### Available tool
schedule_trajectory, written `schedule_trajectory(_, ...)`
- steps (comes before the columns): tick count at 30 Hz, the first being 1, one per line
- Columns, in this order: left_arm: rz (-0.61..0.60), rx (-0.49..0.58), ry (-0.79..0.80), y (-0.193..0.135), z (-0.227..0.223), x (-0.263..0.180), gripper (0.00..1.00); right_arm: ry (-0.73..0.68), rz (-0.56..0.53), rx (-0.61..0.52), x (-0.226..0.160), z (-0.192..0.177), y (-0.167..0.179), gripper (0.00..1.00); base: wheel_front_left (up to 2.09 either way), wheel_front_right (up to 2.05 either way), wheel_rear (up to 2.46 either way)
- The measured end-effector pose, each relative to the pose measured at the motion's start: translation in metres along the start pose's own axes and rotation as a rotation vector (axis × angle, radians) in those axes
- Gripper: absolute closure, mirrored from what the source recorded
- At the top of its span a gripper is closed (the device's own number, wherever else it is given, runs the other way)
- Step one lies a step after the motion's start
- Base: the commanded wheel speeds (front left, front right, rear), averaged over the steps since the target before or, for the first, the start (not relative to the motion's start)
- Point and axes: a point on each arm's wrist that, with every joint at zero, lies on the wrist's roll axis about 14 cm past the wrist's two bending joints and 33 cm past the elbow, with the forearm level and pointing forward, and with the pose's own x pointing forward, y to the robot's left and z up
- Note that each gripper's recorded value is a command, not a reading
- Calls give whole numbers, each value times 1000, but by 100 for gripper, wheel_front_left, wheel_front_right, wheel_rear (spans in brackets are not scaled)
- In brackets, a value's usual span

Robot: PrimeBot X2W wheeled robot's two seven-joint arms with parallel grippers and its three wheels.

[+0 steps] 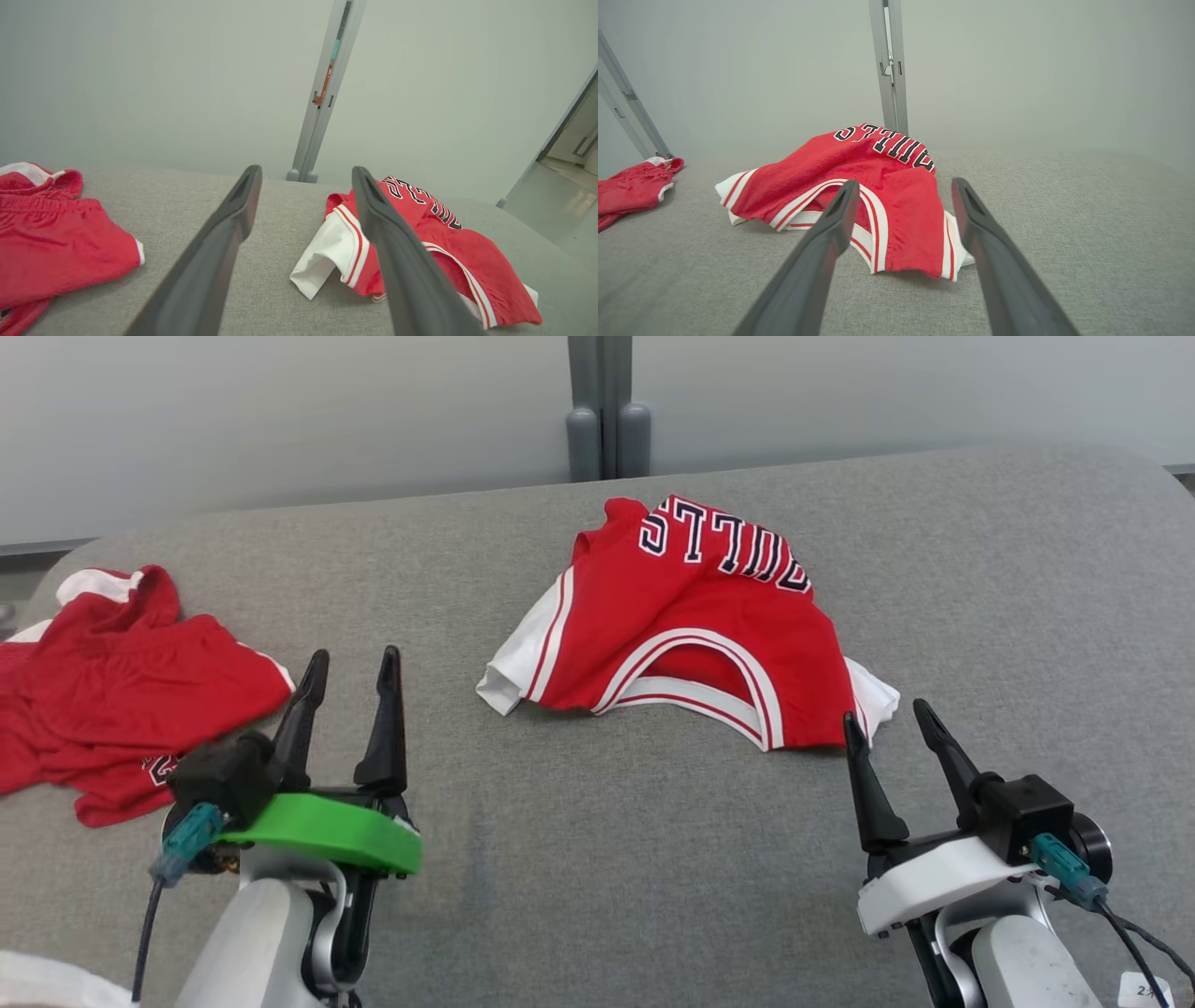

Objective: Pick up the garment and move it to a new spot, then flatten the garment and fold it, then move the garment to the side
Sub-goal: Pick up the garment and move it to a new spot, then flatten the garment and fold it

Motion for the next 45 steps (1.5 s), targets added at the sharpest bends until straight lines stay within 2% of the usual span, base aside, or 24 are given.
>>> schedule_trajectory(8,110,85,-26,33,9,-49,0,-10,40,4,3,4,14,0,0,0,0)
schedule_trajectory(15,187,110,13,51,-2,-79,0,-15,2,-2,-4,6,2,0,0,0,0)
schedule_trajectory(27,203,147,46,60,-10,-92,0,-5,-54,-21,-17,4,-16,0,0,0,0)
schedule_trajectory(45,220,156,47,64,-10,-94,0,6,-53,9,-16,-1,-15,0,0,0,0)
